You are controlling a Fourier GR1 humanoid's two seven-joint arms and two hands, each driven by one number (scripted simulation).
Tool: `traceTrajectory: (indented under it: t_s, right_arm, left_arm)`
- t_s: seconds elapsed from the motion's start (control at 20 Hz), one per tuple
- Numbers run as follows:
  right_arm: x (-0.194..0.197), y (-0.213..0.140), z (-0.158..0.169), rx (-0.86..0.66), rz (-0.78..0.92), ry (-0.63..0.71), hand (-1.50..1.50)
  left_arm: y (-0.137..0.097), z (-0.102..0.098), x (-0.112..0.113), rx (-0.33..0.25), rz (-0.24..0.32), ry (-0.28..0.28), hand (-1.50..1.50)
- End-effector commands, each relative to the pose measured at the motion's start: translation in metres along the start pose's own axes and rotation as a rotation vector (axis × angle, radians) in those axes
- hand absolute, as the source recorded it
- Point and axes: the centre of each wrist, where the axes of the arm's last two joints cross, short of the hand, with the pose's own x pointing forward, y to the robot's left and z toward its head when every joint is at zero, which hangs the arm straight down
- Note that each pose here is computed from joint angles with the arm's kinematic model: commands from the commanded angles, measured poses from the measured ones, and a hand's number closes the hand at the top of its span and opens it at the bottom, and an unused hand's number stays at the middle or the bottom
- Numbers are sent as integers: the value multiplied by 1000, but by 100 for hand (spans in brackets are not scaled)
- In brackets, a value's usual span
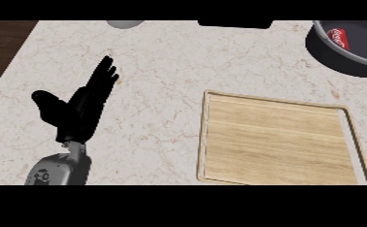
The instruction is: Pick the can from the tray and place it in the pot
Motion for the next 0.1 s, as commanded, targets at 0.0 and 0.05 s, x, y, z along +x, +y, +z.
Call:
traceTrajectory:
  t_s: [0.0, 0.05]
  right_arm:
    - [-7, -32, 5, -151, -120, -18, -150]
    - [-7, -32, 6, -181, -108, -27, -150]
  left_arm:
    - [1, -2, 6, 6, -3, -10, 0]
    - [0, -5, -2, -3, 4, 7, 0]
